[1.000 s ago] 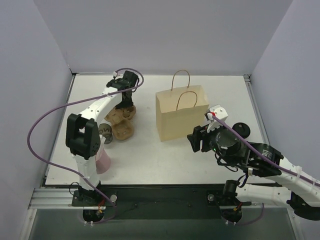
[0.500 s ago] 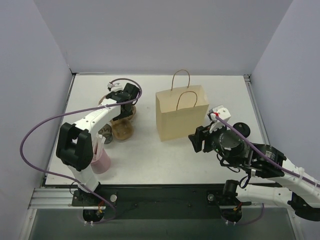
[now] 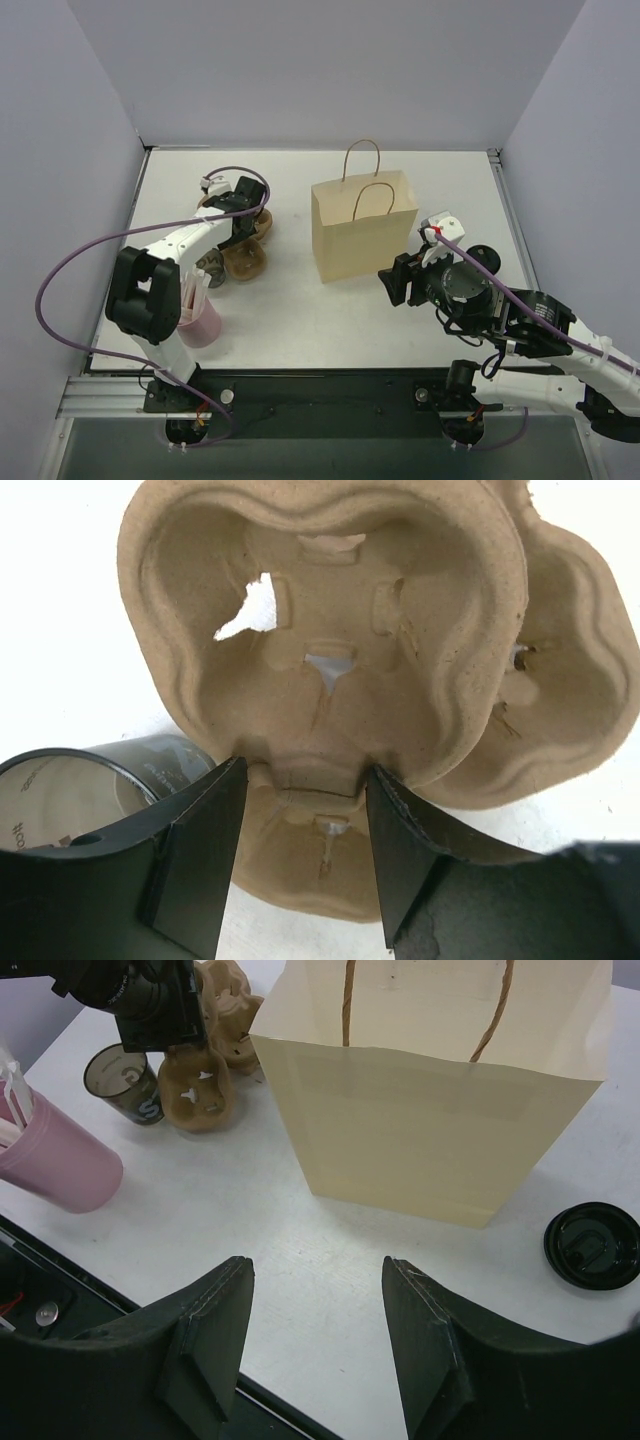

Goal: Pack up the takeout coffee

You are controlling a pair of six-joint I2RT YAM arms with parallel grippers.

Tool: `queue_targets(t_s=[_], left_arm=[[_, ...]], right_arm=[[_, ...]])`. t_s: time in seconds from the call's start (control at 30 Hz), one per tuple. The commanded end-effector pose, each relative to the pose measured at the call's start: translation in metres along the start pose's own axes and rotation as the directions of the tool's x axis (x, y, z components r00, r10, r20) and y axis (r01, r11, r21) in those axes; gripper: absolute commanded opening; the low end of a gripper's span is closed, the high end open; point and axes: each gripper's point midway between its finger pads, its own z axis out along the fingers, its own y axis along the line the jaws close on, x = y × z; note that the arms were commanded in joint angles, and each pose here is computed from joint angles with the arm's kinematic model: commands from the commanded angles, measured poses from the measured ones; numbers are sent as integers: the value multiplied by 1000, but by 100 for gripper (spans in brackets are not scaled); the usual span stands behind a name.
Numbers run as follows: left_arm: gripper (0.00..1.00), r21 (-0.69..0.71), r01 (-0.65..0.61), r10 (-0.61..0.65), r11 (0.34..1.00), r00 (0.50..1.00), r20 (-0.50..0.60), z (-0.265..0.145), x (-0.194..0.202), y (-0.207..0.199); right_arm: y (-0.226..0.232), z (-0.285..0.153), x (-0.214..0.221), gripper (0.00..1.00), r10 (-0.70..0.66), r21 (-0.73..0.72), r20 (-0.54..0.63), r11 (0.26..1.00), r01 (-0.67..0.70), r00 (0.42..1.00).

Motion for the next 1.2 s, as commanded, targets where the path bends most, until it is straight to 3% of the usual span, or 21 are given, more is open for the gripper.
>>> queue_targets(t_s=[0.0, 0.23, 0.43, 0.77, 1.17], left_arm=[[61, 68, 88, -92, 994, 994, 55, -5, -22, -5], [60, 65, 84, -87, 994, 995, 47, 1, -18, -5], [51, 71, 93, -95, 993, 995, 32, 2, -14, -7], [46, 56, 88, -88, 995, 996, 3, 7, -3, -5], [32, 83, 40, -40, 996, 999, -9, -25, -11, 1]], right_arm=[[-2, -1, 0, 54, 4, 13, 5, 1000, -4, 1000], [-1, 1, 0, 54, -1, 14, -2, 1000, 1, 1000], [0, 2, 0, 54, 0, 15, -2, 1000, 0, 1000], [-2, -1, 0, 54, 4, 10, 4, 1000, -4, 1000], [1, -2, -2, 54, 16, -3, 6, 1000, -16, 1000]])
